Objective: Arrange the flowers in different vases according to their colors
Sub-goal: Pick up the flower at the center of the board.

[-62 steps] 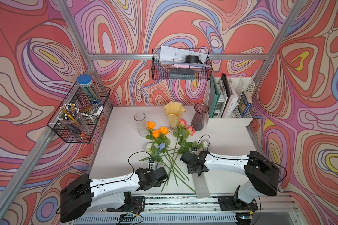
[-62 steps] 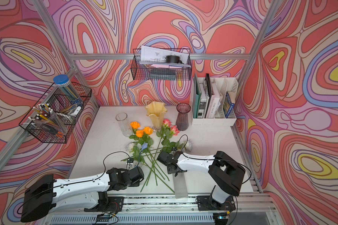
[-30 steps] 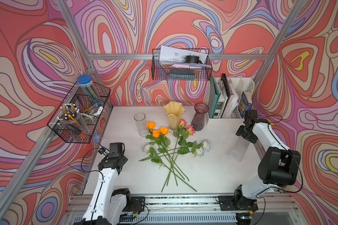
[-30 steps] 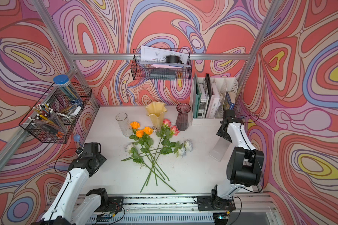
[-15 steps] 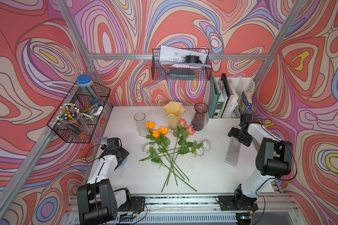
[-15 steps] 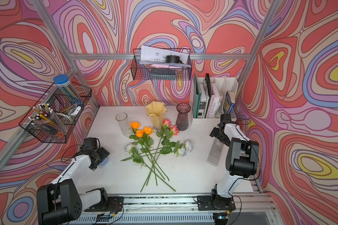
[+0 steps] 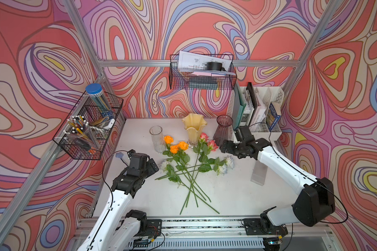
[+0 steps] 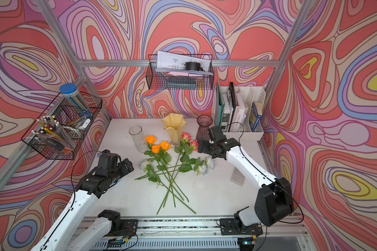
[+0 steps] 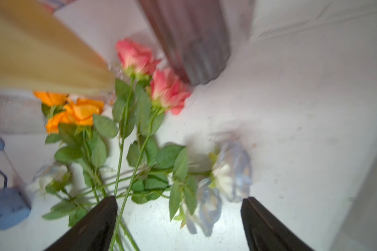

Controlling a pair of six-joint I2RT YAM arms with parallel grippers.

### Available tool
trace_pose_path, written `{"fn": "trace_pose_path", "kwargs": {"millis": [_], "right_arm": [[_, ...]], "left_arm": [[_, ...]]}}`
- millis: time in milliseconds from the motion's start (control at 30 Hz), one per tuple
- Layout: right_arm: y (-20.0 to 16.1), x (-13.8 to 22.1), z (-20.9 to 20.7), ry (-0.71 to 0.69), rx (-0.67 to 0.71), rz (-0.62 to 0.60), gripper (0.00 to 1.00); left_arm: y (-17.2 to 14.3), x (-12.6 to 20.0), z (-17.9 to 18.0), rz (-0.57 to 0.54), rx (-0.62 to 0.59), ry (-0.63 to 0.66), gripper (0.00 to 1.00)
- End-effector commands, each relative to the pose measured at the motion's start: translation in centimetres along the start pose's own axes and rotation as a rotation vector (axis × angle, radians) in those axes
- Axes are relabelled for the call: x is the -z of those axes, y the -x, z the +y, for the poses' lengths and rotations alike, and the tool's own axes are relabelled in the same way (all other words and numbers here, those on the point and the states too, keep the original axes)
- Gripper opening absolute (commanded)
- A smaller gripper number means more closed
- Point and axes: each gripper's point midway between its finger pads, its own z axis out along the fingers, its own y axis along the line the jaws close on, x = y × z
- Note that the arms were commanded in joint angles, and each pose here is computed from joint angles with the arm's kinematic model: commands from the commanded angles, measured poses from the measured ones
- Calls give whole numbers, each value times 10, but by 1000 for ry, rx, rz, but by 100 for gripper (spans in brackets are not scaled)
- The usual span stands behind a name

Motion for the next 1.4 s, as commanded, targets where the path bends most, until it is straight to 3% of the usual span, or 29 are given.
{"fn": "trace_pose_path", "kwargs": {"millis": [0,100,167,267,333,567,700,967,1133,1367], "right_arm": [[-47,-14,56,125,-40,83,84],[-82,-29,89,227,-82,152,72],[-96,-40,95,235,-113,166,69],[-107,-57,98,235,-150,183,57],[-111,-67,100,238,-164,198,55],[-119,-98,97,197,-189,221,44],[-124,-110,94,178,-194,235,32],[-125,-125,93,160,-190,235,29],[-126,-129,92,145,-184,243,0],[-117,-106,92,130,-157,202,0]], "left_arm": [[-25,13,-6,56,-65,-20,86],[-43,19,-30,43,-192,-80,82],[-53,19,-42,41,-265,-105,80],[-70,14,-57,60,-296,-172,75],[-79,10,-66,69,-307,-215,71],[-98,6,-85,80,-411,-276,70],[-99,6,-87,78,-417,-288,70],[-104,4,-83,89,-421,-287,70],[-104,5,-81,86,-423,-294,70],[-104,3,-77,81,-439,-278,70]]}}
